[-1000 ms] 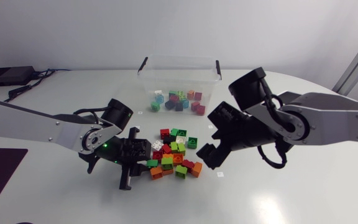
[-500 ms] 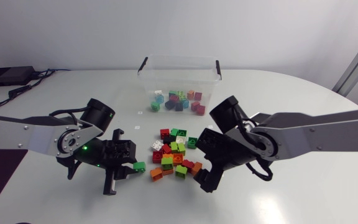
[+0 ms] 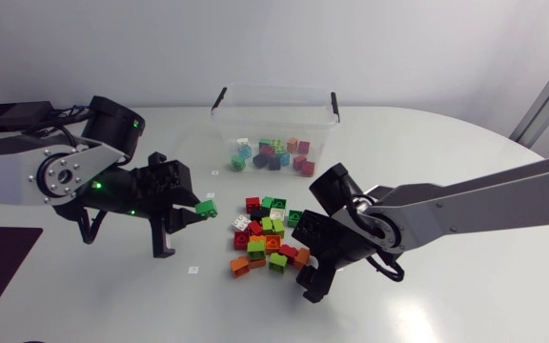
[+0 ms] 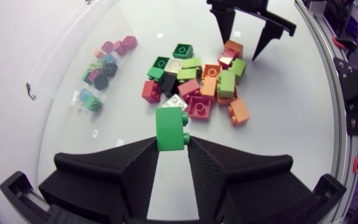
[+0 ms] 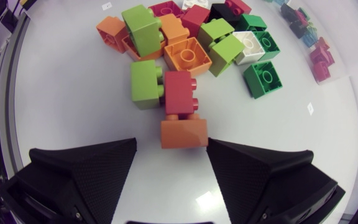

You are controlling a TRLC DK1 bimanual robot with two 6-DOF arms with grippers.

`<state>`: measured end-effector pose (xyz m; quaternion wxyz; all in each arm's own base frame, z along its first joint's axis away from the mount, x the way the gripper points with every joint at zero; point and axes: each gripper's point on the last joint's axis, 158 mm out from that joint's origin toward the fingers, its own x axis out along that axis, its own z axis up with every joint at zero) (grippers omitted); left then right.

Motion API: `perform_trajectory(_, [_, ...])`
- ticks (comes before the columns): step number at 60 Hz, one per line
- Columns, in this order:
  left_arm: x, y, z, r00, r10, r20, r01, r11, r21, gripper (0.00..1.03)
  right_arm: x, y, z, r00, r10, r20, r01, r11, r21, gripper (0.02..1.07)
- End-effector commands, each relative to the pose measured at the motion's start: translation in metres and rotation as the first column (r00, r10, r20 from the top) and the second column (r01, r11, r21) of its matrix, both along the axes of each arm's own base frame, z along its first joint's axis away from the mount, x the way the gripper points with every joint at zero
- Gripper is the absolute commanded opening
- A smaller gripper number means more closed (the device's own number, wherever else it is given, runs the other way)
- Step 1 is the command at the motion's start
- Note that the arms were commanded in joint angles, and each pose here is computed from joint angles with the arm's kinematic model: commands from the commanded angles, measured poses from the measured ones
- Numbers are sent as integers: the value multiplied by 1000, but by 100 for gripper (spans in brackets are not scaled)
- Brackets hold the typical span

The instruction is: Place the duplo bricks in the container

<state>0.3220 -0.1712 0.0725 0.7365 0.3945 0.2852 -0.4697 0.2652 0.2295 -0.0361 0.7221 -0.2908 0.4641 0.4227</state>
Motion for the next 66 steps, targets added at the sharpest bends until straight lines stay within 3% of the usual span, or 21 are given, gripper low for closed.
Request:
perform_trajectory(1, [19,-6,24,998,66,18,-65,996,-64,32,3,7,-3,999,34,18,-34,999,-2,69])
perform_trajectory(15, [54,-22,57,986,160,43,-150,974,-169,32,4,12,-4,999,44,30,-45,999,7,34])
perform_trajectory(33, [103,-39,79,970,239,36,-223,941,-255,33,15,-2,16,998,9,66,-10,1000,25,33])
perform_trajectory(39, [129,-46,94,957,286,44,-260,916,-305,33,27,-10,34,995,-21,99,16,999,43,33])
perform_trajectory(66, [227,-77,104,909,412,58,-362,851,-380,33,77,-24,106,970,-140,201,107,980,167,33])
